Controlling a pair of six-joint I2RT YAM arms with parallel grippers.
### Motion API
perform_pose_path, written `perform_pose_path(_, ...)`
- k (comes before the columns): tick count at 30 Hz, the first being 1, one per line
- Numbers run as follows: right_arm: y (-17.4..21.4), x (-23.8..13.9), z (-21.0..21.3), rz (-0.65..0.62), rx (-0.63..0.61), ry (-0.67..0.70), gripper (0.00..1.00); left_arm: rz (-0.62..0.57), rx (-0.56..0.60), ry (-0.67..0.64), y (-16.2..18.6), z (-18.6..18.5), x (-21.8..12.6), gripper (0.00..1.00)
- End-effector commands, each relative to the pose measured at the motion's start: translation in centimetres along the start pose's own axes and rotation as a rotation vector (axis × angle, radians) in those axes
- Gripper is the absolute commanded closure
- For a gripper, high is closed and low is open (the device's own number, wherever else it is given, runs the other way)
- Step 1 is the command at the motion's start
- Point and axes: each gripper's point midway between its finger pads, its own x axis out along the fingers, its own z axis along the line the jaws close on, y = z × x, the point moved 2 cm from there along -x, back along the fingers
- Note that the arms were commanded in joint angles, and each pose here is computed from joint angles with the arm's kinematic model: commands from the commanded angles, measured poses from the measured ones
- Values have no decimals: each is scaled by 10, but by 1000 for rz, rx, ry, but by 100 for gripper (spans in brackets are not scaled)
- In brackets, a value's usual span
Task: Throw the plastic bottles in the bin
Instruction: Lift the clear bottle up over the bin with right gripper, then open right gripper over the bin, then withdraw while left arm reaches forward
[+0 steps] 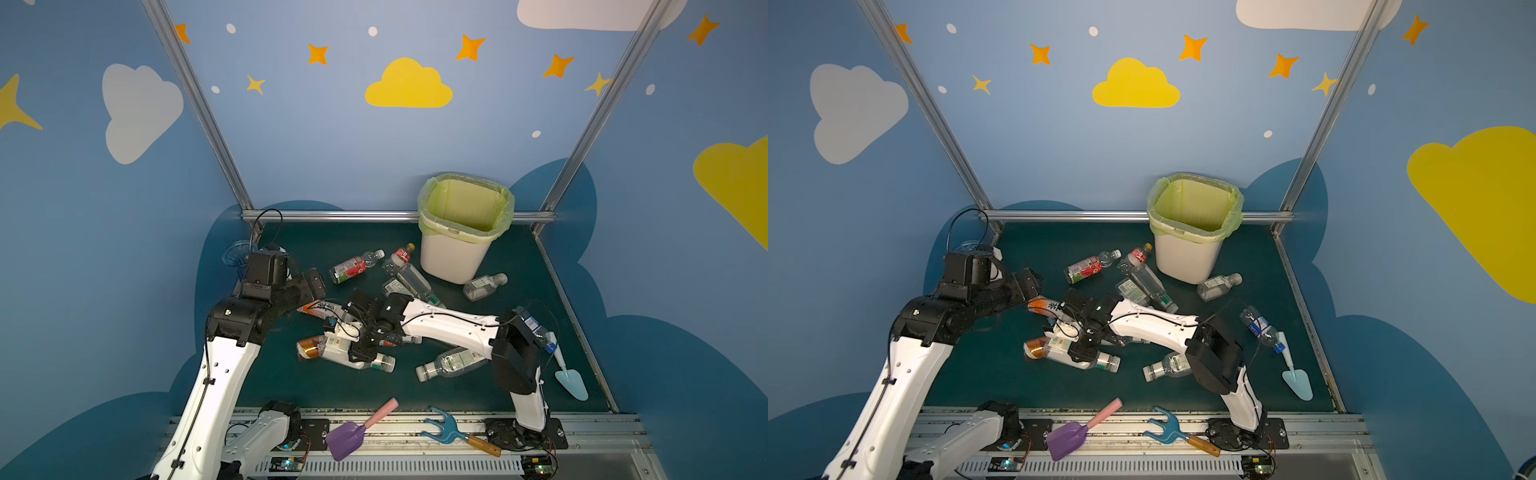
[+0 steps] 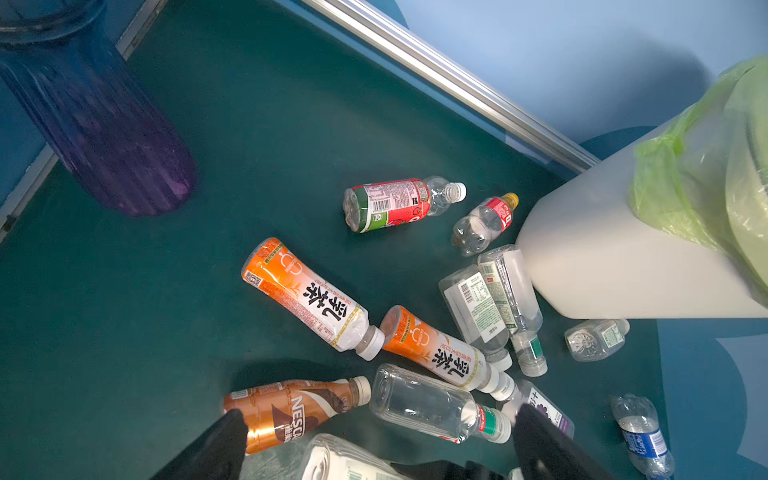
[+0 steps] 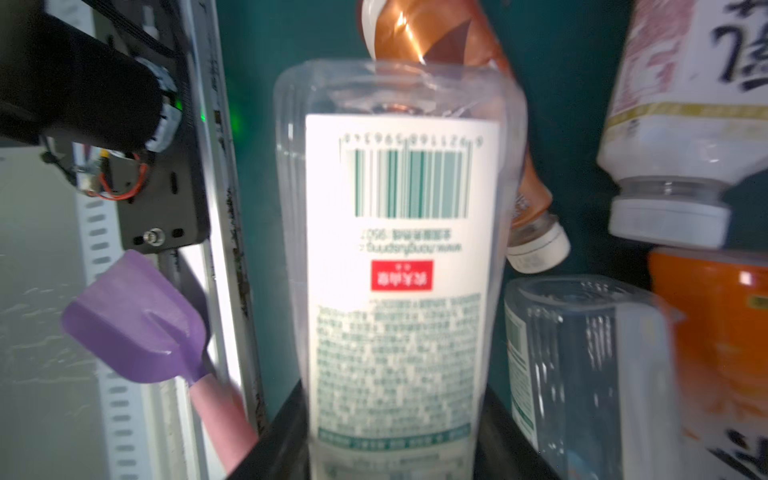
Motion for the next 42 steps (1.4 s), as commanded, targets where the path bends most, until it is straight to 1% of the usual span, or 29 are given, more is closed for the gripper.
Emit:
perform_pose_path(1,-14,-42,-4,-83,32,45,63,-21,16,-8,-8,-1,-8,0)
perform_pose_path(5,-29,-93,-27,-197,93,132,63,-40,28,-6,-15,-3,-14,0)
perform_pose_path(8,-42,-147,-54,-332,159,262,63,-48,40,-4,-20,-6,-18,0)
perform_pose_path(10,-50,-191,-72,-459,181,379,63,-49,52,-2,-23,-9,-21,0)
perform_pose_path(12,-60,-241,-87,-604,166,504,64,-54,57,-3,-26,-10,-23,0)
perform_pose_path(14,-64,-286,-105,-707,161,632,64,-54,58,5,-28,-11,-22,0)
perform_pose_path(16,-64,-329,-131,-779,166,786,65,-46,54,19,-28,-14,-19,0)
perform_pose_path(18,-56,-373,-167,-825,198,965,66,-29,50,32,-26,-17,-15,0)
perform_pose_path(19,-52,-388,-182,-842,215,1020,67,-23,49,38,-26,-18,-13,0)
perform_pose_path(20,-45,-404,-202,-854,247,1076,65,-12,50,43,-24,-19,-11,0)
perform_pose_path(21,-36,-418,-221,-857,294,1124,55,2,50,44,-22,-19,-9,0)
perform_pose_path(22,-28,-426,-237,-841,335,1162,39,15,51,44,-19,-18,-7,0)
perform_pose_path(23,-16,-435,-254,-808,385,1209,26,32,57,43,-16,-17,-4,0)
perform_pose_path(25,6,-448,-273,-736,475,1275,13,64,74,55,-8,-17,-2,0)
perform_pose_path(27,24,-459,-269,-695,537,1283,12,101,91,86,3,-19,-1,0)
perform_pose_path(29,42,-469,-256,-696,580,1294,9,127,82,100,14,-16,2,0)
perform_pose_path(31,60,-469,-243,-709,627,1253,9,143,70,93,22,-11,6,0)
perform_pose_path(32,71,-466,-237,-707,661,1223,9,168,67,109,29,-12,7,0)
perform_pose_path(35,99,-445,-217,-654,745,1112,9,234,72,119,42,-13,14,0)
perform_pose_path(38,122,-409,-196,-591,801,983,10,293,104,135,54,-21,23,1)
perform_pose_path(42,161,-367,-172,-515,949,863,11,329,197,143,68,-43,35,0)
